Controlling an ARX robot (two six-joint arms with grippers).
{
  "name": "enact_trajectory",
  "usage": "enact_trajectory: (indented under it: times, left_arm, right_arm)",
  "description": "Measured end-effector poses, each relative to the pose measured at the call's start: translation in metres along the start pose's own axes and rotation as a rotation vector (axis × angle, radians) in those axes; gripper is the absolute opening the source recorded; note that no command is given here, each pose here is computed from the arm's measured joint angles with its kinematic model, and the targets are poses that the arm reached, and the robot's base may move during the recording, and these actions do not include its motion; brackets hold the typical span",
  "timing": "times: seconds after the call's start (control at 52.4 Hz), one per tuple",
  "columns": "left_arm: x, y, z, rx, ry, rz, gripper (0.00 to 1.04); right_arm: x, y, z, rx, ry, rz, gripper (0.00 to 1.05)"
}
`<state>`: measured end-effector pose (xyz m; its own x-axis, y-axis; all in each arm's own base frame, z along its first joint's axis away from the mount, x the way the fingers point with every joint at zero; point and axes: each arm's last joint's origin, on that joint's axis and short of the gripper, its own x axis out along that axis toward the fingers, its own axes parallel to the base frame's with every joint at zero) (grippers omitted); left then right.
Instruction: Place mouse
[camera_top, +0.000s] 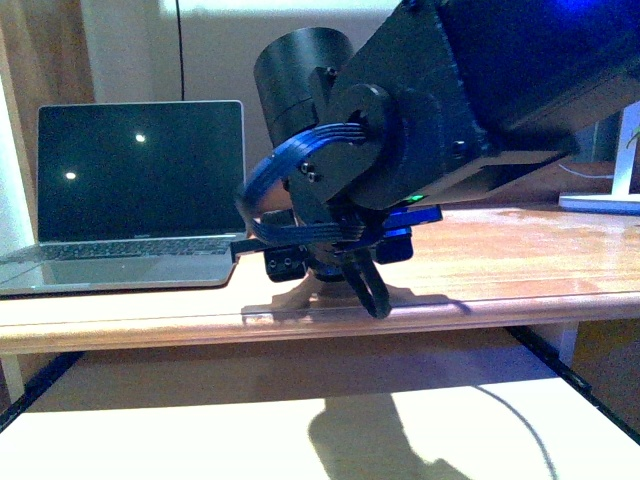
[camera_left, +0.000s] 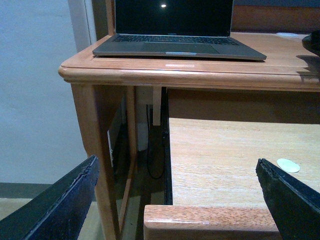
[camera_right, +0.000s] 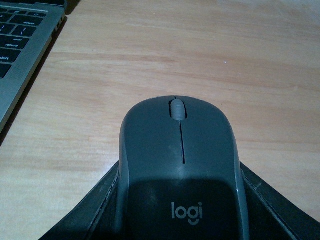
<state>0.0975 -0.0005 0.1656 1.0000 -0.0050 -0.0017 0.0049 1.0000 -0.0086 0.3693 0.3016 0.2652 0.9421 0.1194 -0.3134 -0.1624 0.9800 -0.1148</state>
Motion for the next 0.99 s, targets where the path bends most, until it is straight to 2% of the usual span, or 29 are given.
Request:
enact_trajectory:
  times: [0.153,0.325,0.401,0.497,0.611,0.726,0.821,0.917,0.993]
  left_arm:
    - [0.0,0.0,0.0,0.0,0.0,0.0,0.97]
    - [0.0,0.0,0.0,0.0,0.0,0.0,0.97]
    - [0.0,0.0,0.0,0.0,0.0,0.0,0.97]
    - [0.0,0.0,0.0,0.0,0.0,0.0,0.97]
    - [0.0,0.0,0.0,0.0,0.0,0.0,0.97]
    - [0.0,0.0,0.0,0.0,0.0,0.0,0.97]
    - [0.0,0.0,0.0,0.0,0.0,0.0,0.97]
    - [0.0,0.0,0.0,0.0,0.0,0.0,0.97]
    - [0.0,0.0,0.0,0.0,0.0,0.0,0.97]
  right_arm:
    - [0.013,0.009,0.001,0.021,-0.008,0.003,0.55]
    - [0.014,0.007,-0.002,0.086,-0.044,0.05,0.87]
    - [0.012,0.002,-0.004,0.119,-0.06,0.068,0.97]
    - [0.006,-0.01,-0.003,0.171,-0.094,0.081,0.97]
    - [-0.008,-0.036,0.004,0.238,-0.158,0.107,0.97]
    - [-0.038,-0.08,0.014,0.295,-0.259,0.157,0.97]
    - [-0.064,-0.113,0.009,0.303,-0.321,0.211,0.97]
    - [-0.096,-0.146,-0.02,0.26,-0.336,0.312,0.97]
    - [-0.123,-0.168,-0.062,0.179,-0.292,0.415,0.97]
